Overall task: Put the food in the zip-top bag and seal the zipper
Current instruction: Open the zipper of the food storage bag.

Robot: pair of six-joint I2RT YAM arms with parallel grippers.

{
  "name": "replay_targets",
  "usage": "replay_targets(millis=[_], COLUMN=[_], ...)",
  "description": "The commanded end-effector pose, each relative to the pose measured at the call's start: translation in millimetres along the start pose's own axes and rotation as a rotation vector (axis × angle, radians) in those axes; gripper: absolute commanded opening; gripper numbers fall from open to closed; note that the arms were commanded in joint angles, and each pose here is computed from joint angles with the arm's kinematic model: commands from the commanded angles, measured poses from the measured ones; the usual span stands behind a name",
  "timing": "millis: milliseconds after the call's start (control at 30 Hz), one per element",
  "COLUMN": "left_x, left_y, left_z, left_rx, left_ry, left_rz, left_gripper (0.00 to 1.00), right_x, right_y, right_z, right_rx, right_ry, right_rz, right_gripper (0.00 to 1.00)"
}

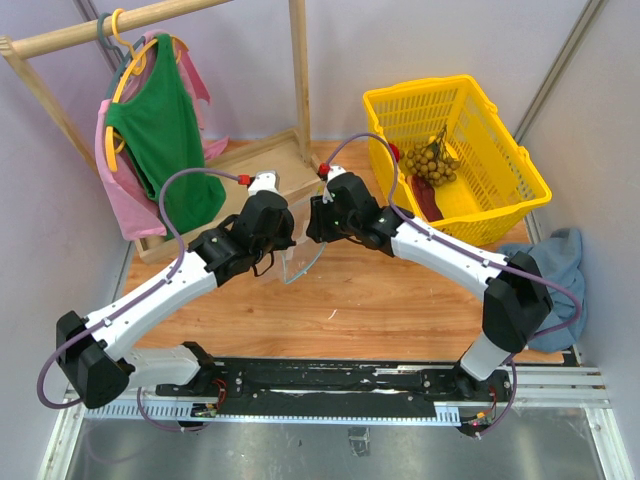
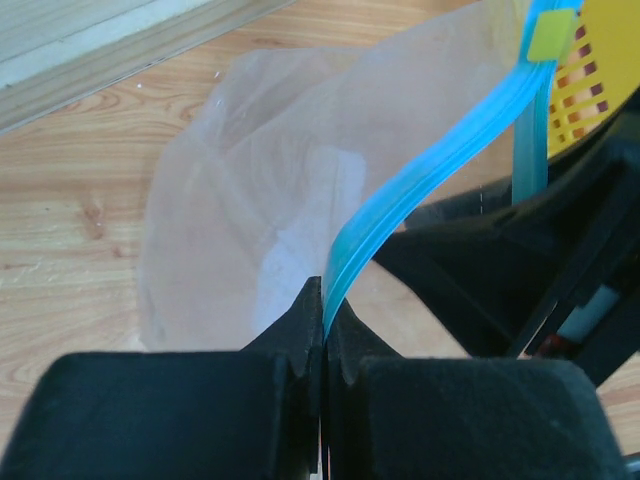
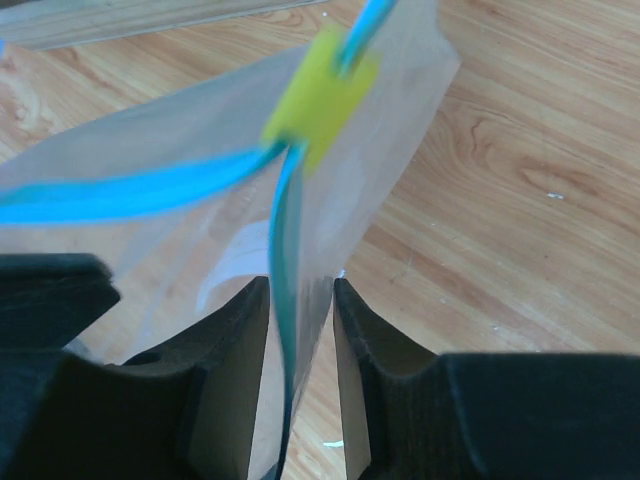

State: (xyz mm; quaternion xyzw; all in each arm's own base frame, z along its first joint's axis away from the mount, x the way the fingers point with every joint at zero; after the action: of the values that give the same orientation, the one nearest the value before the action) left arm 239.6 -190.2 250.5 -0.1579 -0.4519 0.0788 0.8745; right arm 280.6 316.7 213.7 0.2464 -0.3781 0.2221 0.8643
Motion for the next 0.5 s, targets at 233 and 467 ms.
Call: replay_targets(millis=[233, 467], left_x=[26, 21], left_y=[3, -1], left_z=[11, 2], left_rx=[0.043, 0.034], left_ry=[-0.147, -0.151], left_rz=[0.163, 0.239], left_gripper=[0.0, 0.0], right_x=[-10, -15], right_y=[13, 18], right_z=[6, -1], right_rx=[0.004, 0.025], right_ry=[-0.01, 0.017], right_rz=[-0.068, -0.105], right_gripper=[0.4, 0.45])
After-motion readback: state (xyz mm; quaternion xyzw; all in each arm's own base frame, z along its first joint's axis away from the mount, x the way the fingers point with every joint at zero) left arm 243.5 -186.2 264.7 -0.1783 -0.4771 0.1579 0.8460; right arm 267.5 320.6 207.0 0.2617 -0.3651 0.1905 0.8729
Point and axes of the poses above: each gripper's point midway between its finger pads, its own z axis back along the fingers, its own y axis along the line the jaws close on, x = y × z, the point moved 6 cm from there along z, back along the fingers, and after that the axes turned 6 degrees about z, right-handed, at the moved point
